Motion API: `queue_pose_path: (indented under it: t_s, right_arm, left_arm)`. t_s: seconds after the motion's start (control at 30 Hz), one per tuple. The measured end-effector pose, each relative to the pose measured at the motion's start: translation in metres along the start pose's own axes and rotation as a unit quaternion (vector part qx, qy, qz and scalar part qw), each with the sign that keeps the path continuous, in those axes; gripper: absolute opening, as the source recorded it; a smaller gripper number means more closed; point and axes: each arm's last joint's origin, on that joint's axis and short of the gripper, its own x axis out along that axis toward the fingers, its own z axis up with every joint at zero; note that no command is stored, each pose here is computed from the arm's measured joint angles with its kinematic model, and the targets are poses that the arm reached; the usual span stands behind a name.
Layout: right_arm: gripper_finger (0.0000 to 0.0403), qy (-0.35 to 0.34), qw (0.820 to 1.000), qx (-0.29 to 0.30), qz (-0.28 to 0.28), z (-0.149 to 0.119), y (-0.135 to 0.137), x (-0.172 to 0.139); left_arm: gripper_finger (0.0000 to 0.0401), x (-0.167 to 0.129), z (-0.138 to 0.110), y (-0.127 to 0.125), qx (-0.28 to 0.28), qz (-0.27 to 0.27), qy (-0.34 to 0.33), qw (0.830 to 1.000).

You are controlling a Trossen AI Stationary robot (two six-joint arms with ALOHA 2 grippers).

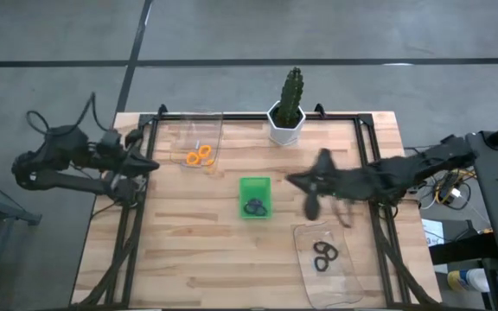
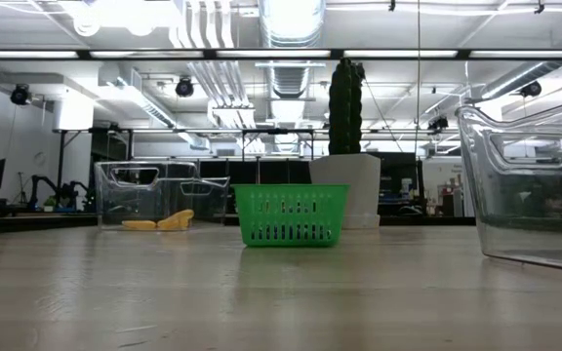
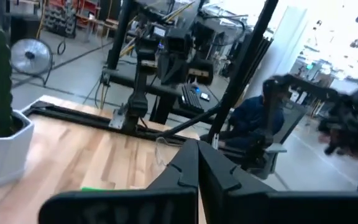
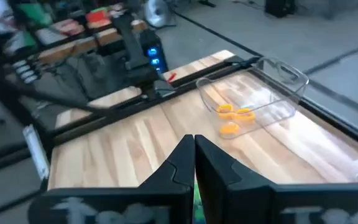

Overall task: Sort spring keychains
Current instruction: Return to Home Position

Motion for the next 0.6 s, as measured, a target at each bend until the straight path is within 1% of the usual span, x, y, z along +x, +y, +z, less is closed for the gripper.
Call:
queue_pose_path:
  t_s: [0.13, 0.27, 0.33, 0.4, 0.47, 0.53, 0.6]
  right_arm:
    - [0.0008, 0.006, 0.999, -0.036, 0.025, -0.012, -0.021, -0.030]
    - [0.0008, 0.013, 0.998, -0.055, 0.030, -0.034, -0.042, -0.043]
    - [0.0008, 0.011, 0.997, -0.073, 0.031, -0.046, -0.051, -0.046]
    - [0.0008, -0.007, 0.995, -0.094, 0.038, -0.059, -0.059, -0.046]
    - [0.0008, -0.035, 0.993, -0.097, 0.052, -0.069, -0.067, -0.047]
    - [0.0008, -0.055, 0.992, -0.088, 0.075, -0.080, -0.075, -0.050]
    - [0.0008, -0.058, 0.991, -0.083, 0.091, -0.095, -0.085, -0.052]
  left_arm:
    - [0.0000, -0.004, -0.014, 0.005, 0.011, 0.007, 0.014, 1.000]
    - [0.0000, 0.000, -0.029, 0.010, 0.013, 0.014, 0.029, 0.999]
    - [0.0000, 0.004, -0.038, 0.014, 0.042, 0.015, 0.035, 0.998]
    - [0.0000, 0.010, -0.044, 0.016, 0.085, -0.002, 0.014, 0.996]
    - [0.0000, 0.015, -0.048, 0.016, 0.113, -0.037, -0.024, 0.993]
    - [0.0000, 0.020, -0.054, 0.018, 0.123, -0.060, -0.058, 0.989]
    - [0.0000, 0.024, -0.062, 0.021, 0.113, -0.061, -0.070, 0.989]
